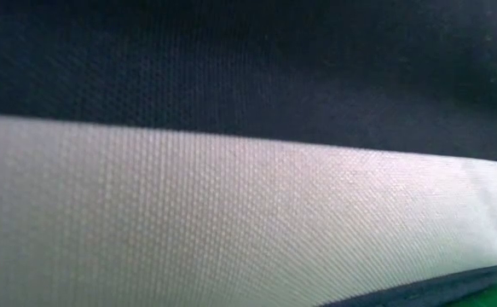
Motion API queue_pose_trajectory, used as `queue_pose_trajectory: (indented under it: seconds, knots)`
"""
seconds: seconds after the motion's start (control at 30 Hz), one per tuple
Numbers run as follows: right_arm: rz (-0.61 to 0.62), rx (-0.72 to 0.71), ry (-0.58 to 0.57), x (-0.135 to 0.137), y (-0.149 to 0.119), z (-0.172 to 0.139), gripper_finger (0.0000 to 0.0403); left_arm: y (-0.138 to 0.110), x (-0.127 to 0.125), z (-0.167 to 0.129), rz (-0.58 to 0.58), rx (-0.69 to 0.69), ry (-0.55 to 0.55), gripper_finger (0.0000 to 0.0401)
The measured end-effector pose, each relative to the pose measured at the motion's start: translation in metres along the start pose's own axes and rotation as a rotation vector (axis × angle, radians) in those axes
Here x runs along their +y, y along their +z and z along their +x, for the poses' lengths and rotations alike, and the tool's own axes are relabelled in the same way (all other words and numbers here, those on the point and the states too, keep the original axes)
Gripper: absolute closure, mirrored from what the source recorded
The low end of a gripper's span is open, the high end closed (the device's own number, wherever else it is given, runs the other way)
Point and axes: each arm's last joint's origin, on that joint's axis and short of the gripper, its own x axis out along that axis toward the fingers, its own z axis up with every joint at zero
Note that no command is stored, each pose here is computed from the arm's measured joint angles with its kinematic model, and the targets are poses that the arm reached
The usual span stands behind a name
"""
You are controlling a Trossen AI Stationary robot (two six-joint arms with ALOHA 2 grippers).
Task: Sort clothes
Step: Put the white dress into the blue laundry bin
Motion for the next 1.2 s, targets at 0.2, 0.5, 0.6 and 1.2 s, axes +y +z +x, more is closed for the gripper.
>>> queue_pose_trajectory:
  seconds: [0.2,0.5,0.6,1.2]
  knots:
    - [-0.052,-0.197,0.180,0.006,-0.009,-0.047,0.0383,0.001,0.001,0.000,0.001,-0.018,0.043,0.0305]
    - [-0.133,-0.463,0.353,0.007,-0.017,-0.096,0.0383,0.001,0.001,0.000,-0.003,-0.018,0.043,0.0305]
    - [-0.207,-0.524,0.405,0.011,-0.017,-0.106,0.0383,0.001,0.001,0.000,-0.004,-0.018,0.043,0.0305]
    - [-0.445,-1.016,0.714,0.030,-0.017,-0.158,0.0384,0.004,0.000,0.000,-0.032,-0.046,0.030,0.0305]
